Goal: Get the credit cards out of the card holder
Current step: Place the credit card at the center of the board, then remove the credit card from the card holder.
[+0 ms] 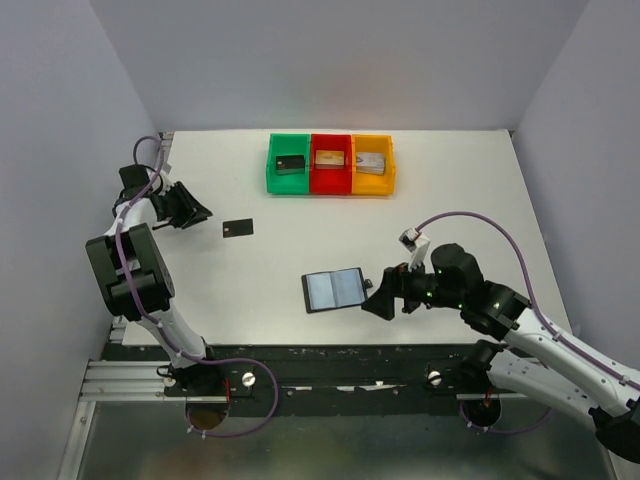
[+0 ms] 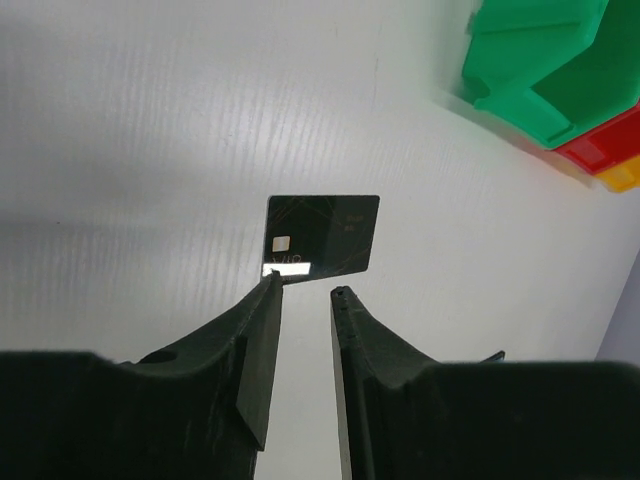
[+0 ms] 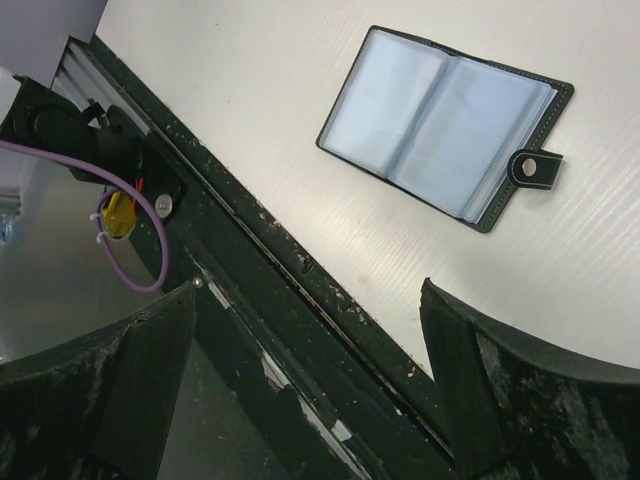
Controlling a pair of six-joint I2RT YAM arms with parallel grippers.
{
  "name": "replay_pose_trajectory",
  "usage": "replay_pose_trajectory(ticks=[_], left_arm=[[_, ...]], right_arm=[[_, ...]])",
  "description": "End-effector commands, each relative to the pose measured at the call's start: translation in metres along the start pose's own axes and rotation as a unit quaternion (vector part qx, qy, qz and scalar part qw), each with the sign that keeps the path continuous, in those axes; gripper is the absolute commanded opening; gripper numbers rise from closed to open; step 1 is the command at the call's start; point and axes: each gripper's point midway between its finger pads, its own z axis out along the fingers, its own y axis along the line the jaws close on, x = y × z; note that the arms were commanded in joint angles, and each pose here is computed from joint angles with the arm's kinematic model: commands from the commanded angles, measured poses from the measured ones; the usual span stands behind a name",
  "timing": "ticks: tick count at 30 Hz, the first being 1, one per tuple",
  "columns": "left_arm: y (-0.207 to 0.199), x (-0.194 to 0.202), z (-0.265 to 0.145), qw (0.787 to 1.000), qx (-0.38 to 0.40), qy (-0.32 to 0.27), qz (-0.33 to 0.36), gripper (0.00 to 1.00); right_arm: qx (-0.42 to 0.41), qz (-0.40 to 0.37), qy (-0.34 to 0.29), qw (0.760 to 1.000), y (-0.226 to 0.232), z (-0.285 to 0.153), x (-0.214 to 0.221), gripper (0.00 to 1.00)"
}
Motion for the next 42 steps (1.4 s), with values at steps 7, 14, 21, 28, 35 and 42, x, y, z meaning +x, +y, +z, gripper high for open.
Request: replay_pose_trajectory(ticks=[7,14,21,28,35,42], left_arm=[[-0.065,0.011,-0.034,0.993,-0.035,-0.083,0.070,0.40],[-0.086,0.074,-0.073,0.967,-0.098,-0.219,0.083,0.87],[-0.103,0.139,-0.081,0.980,0.028,-0.194,0.040,0.99],[-0.091,0.187,-0.070,0.991,-0.006,-0.132,0.024,0.99],[-0.072,0.190,-0.076,0.988,-0.039,-0.150,0.001,0.99],[-0.089,0.198,-0.073,0.993,-0.002,-0.116,0.023,0.99]], right_arm=[[0.091,0.015,-0.022,0.996,-0.035,0.007,-0.006,1.00],[0.194,0.008,0.023,0.981,-0.068,0.017,-0.005,0.98],[0.241,0.008,0.078,0.967,-0.084,0.040,0.000,0.89],[0.277,0.000,0.135,0.951,-0.100,0.072,0.000,0.60],[0.332,0.004,0.180,0.926,-0.122,0.091,0.008,0.47],[0.359,-0.008,0.204,0.911,-0.134,0.090,0.015,0.54]])
